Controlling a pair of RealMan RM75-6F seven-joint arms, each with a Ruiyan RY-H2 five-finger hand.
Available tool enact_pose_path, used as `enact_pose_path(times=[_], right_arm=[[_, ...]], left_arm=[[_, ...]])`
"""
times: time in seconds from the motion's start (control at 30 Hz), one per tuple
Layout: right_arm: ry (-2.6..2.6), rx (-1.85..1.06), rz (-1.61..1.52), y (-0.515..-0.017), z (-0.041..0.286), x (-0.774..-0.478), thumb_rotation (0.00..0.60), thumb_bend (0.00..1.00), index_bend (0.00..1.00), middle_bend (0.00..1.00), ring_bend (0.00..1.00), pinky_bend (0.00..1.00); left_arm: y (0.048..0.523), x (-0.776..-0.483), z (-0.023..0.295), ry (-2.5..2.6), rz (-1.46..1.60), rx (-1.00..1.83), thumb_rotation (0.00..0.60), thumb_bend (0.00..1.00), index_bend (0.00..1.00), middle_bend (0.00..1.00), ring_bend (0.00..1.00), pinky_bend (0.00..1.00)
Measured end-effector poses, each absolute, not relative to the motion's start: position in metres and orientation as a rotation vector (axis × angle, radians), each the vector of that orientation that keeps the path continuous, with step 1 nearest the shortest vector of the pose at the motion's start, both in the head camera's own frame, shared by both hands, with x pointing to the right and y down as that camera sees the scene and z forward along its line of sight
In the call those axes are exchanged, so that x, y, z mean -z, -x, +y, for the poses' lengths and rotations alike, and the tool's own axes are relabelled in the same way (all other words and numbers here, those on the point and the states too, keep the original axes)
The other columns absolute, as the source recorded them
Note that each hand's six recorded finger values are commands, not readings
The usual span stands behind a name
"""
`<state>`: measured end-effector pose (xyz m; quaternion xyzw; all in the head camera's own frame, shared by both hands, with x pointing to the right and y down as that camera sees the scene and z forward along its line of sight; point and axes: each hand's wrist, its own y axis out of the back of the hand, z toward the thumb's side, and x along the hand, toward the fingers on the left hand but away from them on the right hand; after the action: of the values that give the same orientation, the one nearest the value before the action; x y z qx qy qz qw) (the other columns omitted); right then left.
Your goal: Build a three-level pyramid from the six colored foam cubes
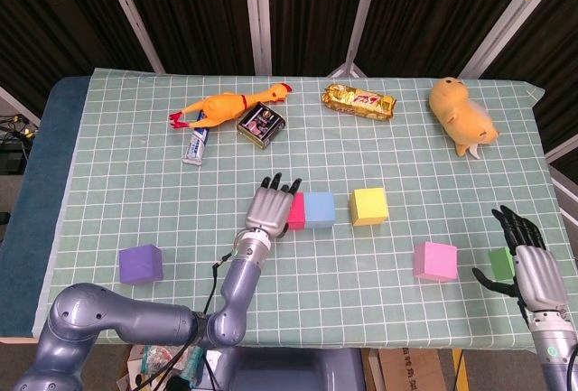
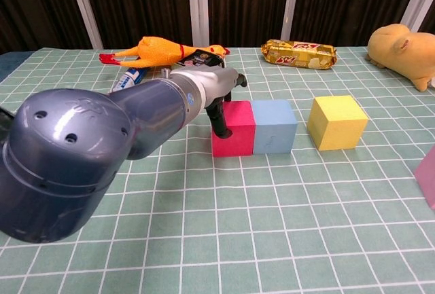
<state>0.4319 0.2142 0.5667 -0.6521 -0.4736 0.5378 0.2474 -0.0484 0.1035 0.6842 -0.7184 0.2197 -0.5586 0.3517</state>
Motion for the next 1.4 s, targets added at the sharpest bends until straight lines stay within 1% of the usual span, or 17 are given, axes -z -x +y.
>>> enact_pose_path(times=[1.4], right_arm=[[1.781,-1.471,-1.297,-0.4320,0.2144,-0.5669,0.600,0.24,0.00,0.00,0.00,0.00]], left_arm=[[0.0398,-0.6842,0.1020,1.837,0.531,1.401,0.600,0.46,0.01,0.29,0.05,0.12]])
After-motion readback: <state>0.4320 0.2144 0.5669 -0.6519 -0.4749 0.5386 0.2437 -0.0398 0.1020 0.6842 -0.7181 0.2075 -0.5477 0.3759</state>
